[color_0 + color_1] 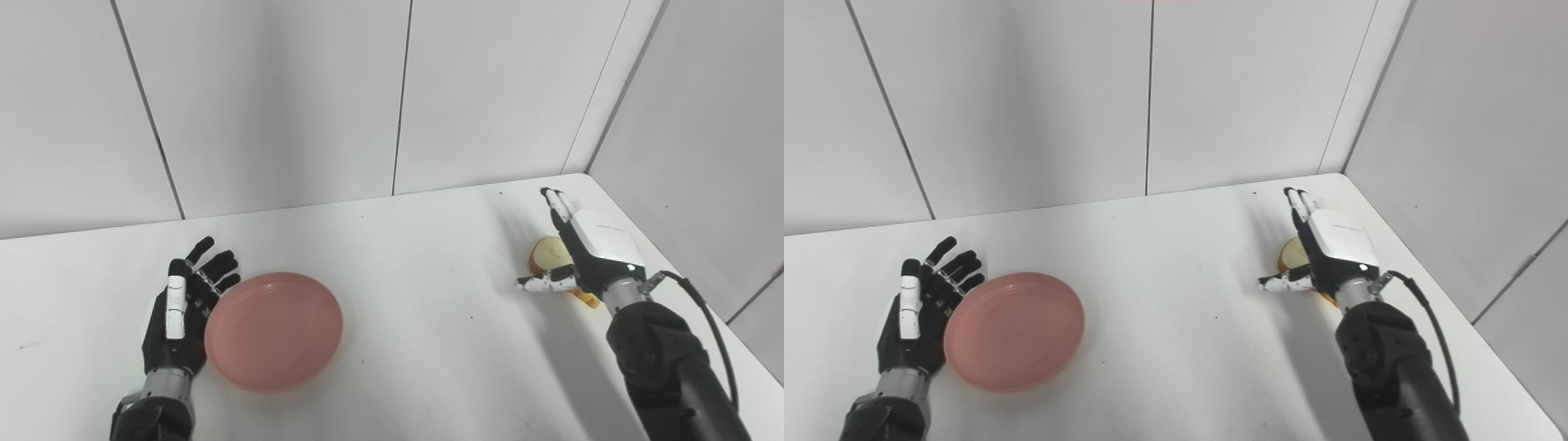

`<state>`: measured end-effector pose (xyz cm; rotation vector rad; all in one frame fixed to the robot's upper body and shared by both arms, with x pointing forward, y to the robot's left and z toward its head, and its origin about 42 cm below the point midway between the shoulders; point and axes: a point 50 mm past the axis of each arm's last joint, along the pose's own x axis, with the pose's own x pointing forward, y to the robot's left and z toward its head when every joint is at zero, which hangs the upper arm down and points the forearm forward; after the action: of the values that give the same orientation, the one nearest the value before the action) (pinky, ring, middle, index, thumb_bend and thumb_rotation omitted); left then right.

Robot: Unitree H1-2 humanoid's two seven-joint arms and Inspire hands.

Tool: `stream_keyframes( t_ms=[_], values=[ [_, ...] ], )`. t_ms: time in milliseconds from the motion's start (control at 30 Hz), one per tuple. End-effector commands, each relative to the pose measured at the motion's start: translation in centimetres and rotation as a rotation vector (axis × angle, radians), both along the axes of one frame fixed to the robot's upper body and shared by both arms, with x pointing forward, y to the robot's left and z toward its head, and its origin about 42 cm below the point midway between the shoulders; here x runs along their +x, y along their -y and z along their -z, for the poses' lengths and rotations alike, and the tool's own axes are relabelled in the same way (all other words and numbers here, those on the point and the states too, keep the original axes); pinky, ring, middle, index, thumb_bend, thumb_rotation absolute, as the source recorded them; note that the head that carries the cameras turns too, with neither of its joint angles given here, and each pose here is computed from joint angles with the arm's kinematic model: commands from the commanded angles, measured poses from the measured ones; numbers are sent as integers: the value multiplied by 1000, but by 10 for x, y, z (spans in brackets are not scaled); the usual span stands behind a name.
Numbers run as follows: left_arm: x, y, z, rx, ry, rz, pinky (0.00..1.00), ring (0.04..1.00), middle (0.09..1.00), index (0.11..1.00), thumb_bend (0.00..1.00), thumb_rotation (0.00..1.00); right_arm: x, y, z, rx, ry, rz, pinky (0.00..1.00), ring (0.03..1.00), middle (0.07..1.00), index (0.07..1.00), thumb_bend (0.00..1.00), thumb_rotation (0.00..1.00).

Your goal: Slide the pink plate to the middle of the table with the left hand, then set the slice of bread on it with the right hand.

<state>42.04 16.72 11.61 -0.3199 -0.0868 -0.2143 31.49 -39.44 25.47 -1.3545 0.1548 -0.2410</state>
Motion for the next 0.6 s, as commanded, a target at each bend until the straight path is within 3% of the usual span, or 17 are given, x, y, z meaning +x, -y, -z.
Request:
stream_keyframes(
  t_ms=[0,333,567],
  values=[
    [-7,1,21,4,-86,-1,742,758,712,789,853,820,7,14,-24,-62,30,37,966,996,1000,1000,1000,321],
    [-5,7,21,4,-74,7,715,743,698,786,852,827,21,49,-52,-20,-230,122,1000,1000,1000,995,1000,333],
    [-6,7,21,4,-84,1,735,742,695,786,865,829,31,65,-57,-34,-314,145,954,983,1000,967,1000,416]
  ],
)
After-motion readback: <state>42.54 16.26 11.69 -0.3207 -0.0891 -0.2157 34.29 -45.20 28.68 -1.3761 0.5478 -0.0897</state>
